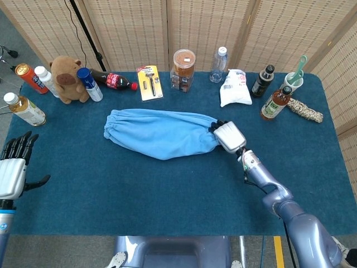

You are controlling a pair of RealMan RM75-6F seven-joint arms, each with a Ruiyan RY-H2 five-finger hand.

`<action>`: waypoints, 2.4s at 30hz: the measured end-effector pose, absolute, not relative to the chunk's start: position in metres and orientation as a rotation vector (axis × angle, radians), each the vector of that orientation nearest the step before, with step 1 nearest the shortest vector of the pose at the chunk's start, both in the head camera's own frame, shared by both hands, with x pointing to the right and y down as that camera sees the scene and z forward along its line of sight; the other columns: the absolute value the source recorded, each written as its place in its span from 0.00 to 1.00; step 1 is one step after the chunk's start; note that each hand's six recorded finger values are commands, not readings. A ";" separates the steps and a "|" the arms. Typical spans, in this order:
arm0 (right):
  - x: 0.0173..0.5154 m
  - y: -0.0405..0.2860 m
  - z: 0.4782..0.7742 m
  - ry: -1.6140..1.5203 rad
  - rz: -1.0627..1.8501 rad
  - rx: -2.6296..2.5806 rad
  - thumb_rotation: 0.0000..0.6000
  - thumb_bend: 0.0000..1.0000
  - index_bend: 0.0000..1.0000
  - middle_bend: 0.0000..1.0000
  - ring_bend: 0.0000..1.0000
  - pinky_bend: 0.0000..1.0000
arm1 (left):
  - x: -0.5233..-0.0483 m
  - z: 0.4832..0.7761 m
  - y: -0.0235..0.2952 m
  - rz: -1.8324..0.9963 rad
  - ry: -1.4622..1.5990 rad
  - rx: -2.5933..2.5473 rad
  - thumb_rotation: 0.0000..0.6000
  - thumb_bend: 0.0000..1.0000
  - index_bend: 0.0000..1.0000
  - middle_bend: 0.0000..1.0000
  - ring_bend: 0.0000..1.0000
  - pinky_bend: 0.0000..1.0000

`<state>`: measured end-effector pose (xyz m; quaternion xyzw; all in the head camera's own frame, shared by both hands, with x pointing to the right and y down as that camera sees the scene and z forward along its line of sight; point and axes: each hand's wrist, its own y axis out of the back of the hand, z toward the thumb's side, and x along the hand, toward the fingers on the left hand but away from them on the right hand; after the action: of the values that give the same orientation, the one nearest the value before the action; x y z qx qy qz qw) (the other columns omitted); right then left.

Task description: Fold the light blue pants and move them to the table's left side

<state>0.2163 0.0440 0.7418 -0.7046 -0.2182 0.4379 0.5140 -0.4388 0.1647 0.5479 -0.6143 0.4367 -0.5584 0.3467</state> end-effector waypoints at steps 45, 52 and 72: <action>0.072 -0.004 0.678 -0.621 0.975 -1.659 1.00 0.88 0.59 0.46 0.40 0.56 | -0.445 0.546 0.164 -1.433 1.155 -1.672 1.00 0.14 0.00 0.00 0.00 0.00; 0.029 0.000 0.688 -0.632 0.988 -1.709 1.00 0.88 0.60 0.46 0.40 0.55 | -0.448 0.550 0.164 -1.457 1.144 -1.670 1.00 0.14 0.00 0.00 0.00 0.00; -0.053 0.001 0.690 -0.606 0.951 -1.722 1.00 0.88 0.59 0.46 0.40 0.55 | -0.453 0.565 0.158 -1.543 1.113 -1.638 1.00 0.14 0.00 0.00 0.00 0.00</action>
<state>-0.0527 0.0011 0.6898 -0.7167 -0.2523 0.3960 0.5156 -0.4530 0.1580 0.5649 -0.6204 0.4214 -0.5842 0.3104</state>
